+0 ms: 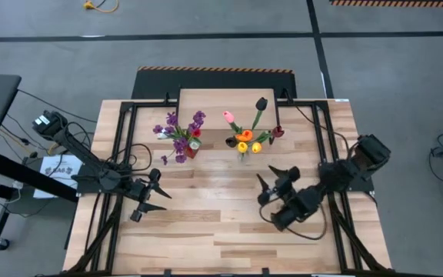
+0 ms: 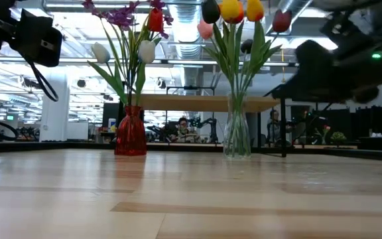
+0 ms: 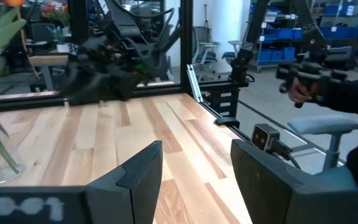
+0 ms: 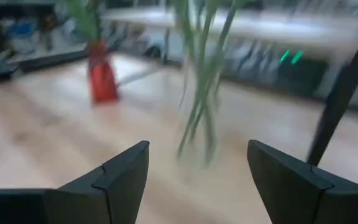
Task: Pick and place flowers into a vace then onto a shelf
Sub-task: Put the transparent flower vase on the shelf
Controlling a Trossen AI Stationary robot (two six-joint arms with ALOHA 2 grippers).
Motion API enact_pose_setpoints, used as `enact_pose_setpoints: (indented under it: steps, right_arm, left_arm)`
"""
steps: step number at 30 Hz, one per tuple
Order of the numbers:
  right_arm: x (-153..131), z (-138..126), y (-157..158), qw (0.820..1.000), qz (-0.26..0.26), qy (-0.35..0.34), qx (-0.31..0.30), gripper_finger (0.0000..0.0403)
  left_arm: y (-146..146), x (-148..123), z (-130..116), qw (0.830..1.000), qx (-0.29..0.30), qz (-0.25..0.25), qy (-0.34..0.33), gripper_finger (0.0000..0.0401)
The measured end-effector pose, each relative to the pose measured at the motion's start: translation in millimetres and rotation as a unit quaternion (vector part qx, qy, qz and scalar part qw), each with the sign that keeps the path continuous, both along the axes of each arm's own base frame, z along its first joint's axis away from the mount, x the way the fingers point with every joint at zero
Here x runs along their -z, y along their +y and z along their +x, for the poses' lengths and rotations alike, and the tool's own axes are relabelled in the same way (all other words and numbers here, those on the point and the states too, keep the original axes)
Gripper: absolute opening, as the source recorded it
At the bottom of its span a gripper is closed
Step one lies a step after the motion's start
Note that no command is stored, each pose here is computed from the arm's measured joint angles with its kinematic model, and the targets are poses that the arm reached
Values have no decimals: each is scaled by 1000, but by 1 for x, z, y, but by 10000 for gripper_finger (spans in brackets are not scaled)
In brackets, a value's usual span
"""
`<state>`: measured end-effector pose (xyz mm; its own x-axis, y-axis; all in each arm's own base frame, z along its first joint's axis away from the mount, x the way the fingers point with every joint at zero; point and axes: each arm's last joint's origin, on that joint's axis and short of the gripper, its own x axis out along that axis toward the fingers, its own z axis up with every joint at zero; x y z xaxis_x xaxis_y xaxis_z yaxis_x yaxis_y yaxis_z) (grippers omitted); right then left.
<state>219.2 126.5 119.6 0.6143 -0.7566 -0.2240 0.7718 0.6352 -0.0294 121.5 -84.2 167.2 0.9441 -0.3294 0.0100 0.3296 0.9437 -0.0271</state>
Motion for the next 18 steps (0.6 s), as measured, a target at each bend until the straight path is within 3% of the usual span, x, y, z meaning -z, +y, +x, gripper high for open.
enact_pose_setpoints:
  steps: [2,4,7,9,11,14,18]
  right_arm:
    - [4,-4,7,997,63,31,-42,265]
    - [5,-1,19,980,146,79,-113,265]
    - [1,11,36,923,265,121,-251,265]
    - [-4,21,46,887,308,97,-331,265]
    - [-12,31,53,876,278,47,-392,265]
    - [-33,42,59,875,149,-36,-459,265]
    - [-55,38,55,867,-20,-48,-496,265]
  left_arm:
    - [0,0,0,1000,-7,-2,-1,183]
    - [0,0,0,1000,-7,-3,0,183]
    - [0,0,0,1000,-8,-3,0,183]
    - [0,0,0,1000,-8,-3,0,183]
    - [0,0,0,1000,-7,-3,0,183]
    - [0,0,0,1000,-7,-5,3,183]
    - [0,0,0,1000,-7,-11,4,183]
